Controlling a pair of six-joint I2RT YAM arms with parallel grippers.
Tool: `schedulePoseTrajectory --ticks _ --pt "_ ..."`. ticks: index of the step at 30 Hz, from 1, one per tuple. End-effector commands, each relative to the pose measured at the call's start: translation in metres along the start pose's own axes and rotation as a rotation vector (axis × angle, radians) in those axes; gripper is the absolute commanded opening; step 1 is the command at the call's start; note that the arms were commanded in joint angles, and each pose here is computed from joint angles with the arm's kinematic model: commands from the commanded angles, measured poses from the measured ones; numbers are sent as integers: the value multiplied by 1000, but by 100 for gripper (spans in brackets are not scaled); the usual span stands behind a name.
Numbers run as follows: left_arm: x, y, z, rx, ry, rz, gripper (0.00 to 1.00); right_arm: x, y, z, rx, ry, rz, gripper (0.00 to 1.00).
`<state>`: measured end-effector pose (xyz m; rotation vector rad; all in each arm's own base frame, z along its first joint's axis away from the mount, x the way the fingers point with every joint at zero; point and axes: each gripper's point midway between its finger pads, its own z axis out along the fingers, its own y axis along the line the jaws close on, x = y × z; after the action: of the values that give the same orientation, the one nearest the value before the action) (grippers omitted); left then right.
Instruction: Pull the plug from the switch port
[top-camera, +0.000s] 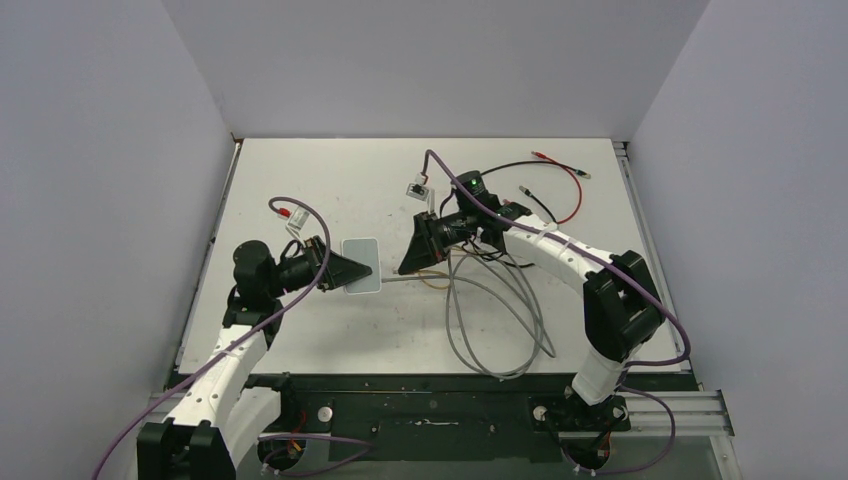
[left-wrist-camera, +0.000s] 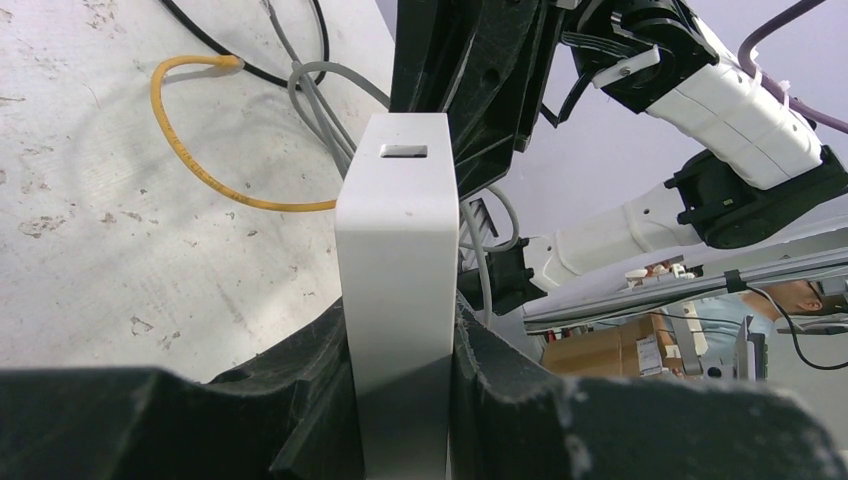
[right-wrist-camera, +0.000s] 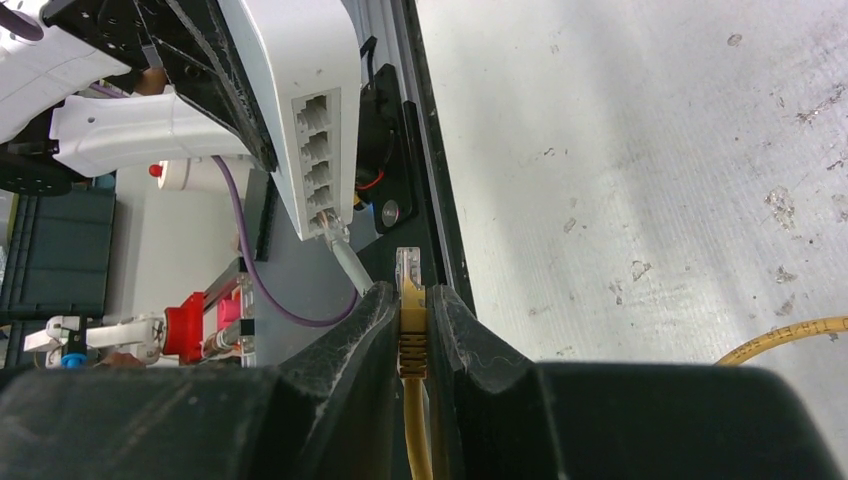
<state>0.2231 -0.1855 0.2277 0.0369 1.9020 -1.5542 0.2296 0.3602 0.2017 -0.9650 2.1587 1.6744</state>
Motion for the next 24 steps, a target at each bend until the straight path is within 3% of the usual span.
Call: schedulePoseTrajectory --ticks 1,24 --pt "-7 -12 -1 34 -11 60 0 -31 27 -10 -13 -65 -123 5" --pt "47 1 22 0 113 1 0 -126 104 -36 -60 -323 -255 5"
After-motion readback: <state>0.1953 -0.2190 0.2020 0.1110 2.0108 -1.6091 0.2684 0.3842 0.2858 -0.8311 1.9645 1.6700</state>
